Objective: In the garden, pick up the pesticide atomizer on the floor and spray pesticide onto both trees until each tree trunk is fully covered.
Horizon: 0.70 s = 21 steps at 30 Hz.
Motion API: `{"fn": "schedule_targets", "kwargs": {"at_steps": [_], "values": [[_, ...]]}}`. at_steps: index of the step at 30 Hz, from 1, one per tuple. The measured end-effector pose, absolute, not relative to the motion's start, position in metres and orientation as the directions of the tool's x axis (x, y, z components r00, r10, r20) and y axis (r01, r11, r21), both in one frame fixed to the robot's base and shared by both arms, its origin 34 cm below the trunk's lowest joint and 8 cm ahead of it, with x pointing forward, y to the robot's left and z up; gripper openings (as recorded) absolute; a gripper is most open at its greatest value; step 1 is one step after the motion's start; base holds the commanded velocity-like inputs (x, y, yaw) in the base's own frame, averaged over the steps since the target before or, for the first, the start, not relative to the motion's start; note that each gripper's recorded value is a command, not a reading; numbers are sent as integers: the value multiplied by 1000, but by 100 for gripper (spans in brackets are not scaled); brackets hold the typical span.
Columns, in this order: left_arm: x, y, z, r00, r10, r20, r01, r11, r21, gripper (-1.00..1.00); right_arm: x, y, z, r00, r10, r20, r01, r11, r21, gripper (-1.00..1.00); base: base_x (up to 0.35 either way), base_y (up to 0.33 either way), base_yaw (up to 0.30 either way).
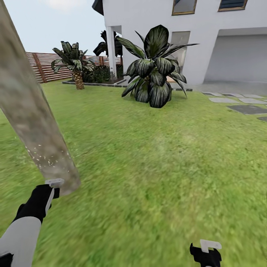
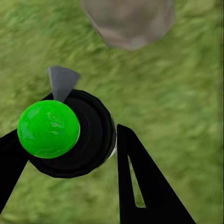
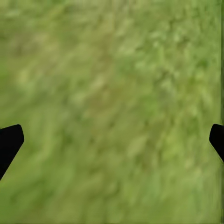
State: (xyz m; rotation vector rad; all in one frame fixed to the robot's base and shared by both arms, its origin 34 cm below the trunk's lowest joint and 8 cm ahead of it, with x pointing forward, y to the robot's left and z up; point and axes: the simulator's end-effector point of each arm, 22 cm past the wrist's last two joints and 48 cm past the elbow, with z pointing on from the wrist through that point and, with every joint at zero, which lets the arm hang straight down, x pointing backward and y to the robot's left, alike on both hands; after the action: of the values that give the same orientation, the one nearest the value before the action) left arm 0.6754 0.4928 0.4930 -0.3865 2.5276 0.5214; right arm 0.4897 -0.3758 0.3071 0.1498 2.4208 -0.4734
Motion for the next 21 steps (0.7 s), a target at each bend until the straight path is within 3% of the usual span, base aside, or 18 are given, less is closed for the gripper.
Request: {"fn": "schedule_targets", "kwargs": {"at_steps": [11, 21], "values": [[676, 494, 494, -820, -167, -548, -371, 884, 286, -100, 490, -375, 307, -777, -13, -629, 224, 928, -296, 100, 156, -248, 9], [675, 495, 494, -821, -165, -547, -370, 883, 289, -100, 489, -374, 307, -777, -13, -629, 224, 929, -296, 100, 154, -248, 217]]}}
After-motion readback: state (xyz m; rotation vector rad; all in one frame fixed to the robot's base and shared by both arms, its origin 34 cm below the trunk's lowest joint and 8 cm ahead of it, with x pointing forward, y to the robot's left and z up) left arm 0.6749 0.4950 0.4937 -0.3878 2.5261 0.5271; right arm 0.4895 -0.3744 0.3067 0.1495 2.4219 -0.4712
